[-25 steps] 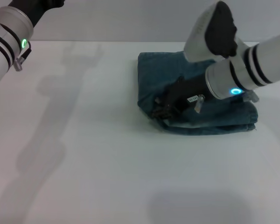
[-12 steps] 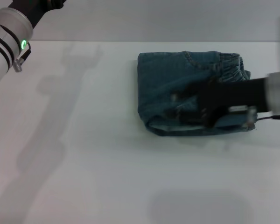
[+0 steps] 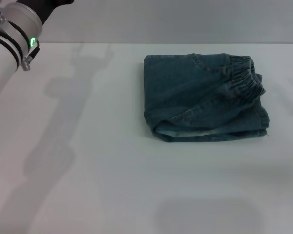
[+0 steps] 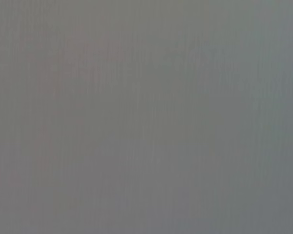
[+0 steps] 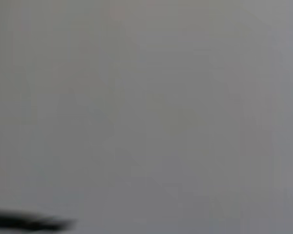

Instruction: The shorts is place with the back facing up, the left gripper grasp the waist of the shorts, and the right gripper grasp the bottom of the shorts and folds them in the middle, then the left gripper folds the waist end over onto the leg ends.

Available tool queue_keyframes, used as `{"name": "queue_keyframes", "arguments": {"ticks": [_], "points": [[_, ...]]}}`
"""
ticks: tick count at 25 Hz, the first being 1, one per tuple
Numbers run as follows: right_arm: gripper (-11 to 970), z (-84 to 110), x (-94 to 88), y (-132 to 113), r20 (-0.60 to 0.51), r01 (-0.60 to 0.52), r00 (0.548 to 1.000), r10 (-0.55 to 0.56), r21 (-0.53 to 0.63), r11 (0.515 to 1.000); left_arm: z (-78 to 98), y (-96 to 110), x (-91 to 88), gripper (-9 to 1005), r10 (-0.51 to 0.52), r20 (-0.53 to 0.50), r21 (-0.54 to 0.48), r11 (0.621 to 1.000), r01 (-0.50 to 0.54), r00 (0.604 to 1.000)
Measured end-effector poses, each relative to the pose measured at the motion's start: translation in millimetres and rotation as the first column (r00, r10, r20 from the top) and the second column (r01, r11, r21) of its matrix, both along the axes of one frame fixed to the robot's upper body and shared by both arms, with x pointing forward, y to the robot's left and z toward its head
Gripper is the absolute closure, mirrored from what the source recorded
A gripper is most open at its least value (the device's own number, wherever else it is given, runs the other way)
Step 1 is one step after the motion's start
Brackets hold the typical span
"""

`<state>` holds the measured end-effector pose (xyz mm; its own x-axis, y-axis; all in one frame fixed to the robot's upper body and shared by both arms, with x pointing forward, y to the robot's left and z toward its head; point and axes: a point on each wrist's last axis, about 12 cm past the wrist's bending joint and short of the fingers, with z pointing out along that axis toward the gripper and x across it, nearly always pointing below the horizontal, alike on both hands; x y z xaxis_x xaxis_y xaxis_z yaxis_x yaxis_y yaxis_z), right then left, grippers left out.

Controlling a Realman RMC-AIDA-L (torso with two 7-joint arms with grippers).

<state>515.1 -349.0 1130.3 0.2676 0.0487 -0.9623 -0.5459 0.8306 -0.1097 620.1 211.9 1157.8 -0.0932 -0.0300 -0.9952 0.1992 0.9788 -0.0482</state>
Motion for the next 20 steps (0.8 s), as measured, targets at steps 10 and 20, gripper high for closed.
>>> {"name": "queue_keyframes", "arguments": {"ticks": [10,20], "points": [[500,-42.7,-19.4,-62.5,0.067,0.664,0.705,-0.706,0.286,0.691,-17.9,-10.6,-18.2,150,0.084,0.088,0.012,0.996,-0.085,0.993],[501,-49.0,-21.7,-65.5,0.022,0.694,0.677,-0.736,0.317,0.647,-61.1,-7.3,-68.0,150,-0.044,0.505,0.068,0.998,0.011,0.862]]}}
